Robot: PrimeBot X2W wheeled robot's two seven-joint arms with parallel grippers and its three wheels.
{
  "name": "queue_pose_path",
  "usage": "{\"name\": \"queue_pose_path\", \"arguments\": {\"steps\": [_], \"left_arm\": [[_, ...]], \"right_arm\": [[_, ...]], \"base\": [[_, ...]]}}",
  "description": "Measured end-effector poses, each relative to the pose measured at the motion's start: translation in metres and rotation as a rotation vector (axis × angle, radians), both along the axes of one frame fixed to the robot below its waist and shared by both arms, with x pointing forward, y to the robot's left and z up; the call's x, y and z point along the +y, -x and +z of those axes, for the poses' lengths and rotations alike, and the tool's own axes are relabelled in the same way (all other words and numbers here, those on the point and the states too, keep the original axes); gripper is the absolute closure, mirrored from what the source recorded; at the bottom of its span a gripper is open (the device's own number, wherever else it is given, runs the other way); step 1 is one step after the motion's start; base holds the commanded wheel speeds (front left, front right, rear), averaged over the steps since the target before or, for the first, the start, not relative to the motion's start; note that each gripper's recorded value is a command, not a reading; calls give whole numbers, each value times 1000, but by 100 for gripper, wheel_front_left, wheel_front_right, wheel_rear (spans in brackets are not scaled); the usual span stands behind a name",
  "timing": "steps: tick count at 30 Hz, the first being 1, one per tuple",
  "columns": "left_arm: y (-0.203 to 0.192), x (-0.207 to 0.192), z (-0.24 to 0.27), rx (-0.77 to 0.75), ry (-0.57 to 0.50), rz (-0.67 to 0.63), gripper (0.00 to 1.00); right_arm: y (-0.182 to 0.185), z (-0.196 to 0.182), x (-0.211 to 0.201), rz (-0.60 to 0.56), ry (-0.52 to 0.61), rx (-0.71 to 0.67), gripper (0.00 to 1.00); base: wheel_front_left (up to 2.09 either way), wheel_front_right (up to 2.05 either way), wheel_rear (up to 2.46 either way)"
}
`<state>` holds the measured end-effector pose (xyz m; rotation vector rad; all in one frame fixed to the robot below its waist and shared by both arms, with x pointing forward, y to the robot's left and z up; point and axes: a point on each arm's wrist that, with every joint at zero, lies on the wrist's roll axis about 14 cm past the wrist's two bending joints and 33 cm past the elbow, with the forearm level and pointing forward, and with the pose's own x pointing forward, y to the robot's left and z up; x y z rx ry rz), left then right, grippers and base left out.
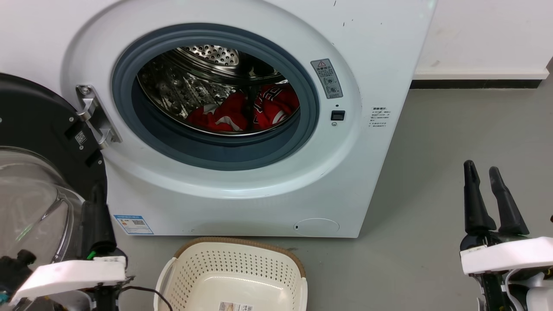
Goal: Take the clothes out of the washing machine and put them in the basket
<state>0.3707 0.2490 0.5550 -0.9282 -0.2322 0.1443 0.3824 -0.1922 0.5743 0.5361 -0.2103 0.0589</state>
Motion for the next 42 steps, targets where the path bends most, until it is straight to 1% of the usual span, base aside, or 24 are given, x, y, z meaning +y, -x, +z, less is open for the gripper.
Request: {"name": "queue_pose_path", "arguments": {"steps": [7, 9, 18, 33, 42], "left_arm": [[1, -16, 16, -28, -137, -18, 0], [1, -23, 21, -39, -193, -26, 0], [4, -38, 22, -28, -337, -34, 0], [7, -70, 10, 16, -609, -70, 0], [9, -77, 1, 45, -710, -67, 0]], "right_arm": [[3, 8, 8, -1, 119, -34, 0], [3, 13, 13, 2, 173, -52, 0], [6, 21, 23, 1, 311, -95, 0], [13, 8, 31, 1, 474, -83, 0], [17, -3, 33, 4, 552, -65, 0]], "base": [[0, 0, 0], [0, 0, 0], [0, 0, 0], [0, 0, 0], [0, 0, 0]]}}
